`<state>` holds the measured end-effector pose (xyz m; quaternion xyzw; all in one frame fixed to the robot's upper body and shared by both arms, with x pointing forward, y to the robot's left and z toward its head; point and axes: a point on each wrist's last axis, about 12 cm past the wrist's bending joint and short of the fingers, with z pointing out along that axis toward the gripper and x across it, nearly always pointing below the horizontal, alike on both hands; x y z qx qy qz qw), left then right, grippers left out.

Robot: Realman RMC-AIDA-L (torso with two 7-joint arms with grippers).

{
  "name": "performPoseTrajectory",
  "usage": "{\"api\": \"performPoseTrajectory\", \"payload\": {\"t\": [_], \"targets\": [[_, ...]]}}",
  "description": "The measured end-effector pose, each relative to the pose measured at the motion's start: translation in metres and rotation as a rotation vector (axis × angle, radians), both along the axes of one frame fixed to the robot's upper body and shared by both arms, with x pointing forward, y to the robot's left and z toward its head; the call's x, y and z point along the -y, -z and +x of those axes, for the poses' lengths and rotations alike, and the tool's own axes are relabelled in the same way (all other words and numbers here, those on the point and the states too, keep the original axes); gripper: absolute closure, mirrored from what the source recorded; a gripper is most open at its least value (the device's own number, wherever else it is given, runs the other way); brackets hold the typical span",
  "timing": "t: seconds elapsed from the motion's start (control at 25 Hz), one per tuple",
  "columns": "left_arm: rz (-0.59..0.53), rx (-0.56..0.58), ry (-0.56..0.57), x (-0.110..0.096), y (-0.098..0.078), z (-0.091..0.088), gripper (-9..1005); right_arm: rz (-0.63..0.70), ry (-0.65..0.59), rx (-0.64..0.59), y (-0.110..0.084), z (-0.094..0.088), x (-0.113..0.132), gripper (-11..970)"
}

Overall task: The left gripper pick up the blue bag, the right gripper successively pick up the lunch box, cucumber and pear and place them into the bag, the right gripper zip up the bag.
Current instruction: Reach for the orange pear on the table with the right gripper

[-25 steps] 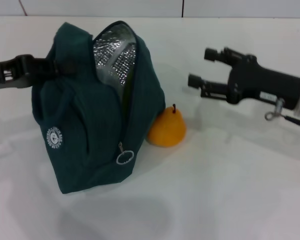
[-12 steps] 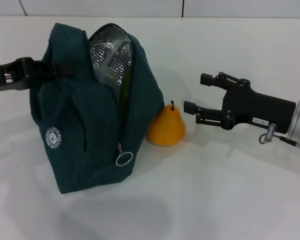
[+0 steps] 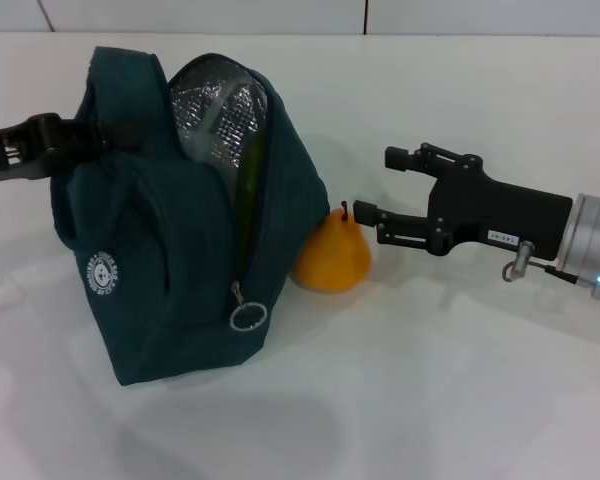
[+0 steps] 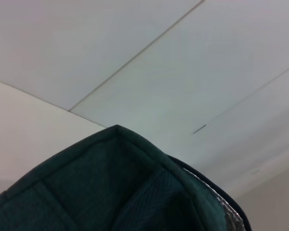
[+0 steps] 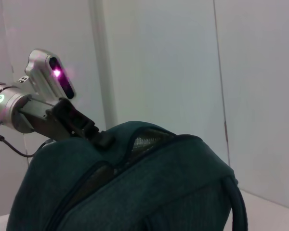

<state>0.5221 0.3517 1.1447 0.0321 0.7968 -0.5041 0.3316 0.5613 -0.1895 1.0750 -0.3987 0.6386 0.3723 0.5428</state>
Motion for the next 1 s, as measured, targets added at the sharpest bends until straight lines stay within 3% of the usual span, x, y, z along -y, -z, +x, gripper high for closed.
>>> {"api": "performPoseTrajectory", "payload": {"t": [0.56, 1.0], "targets": [[0.005, 0.007, -0.007, 0.001, -0.001, 0.003, 950, -0.051, -0.036, 0.009, 0.004, 0.001, -0.014, 394], [0.003, 0.009, -0.007, 0.001, -0.001, 0.004, 950, -0.072, -0.037, 0.013, 0.003, 0.004, -0.018, 389]]}}
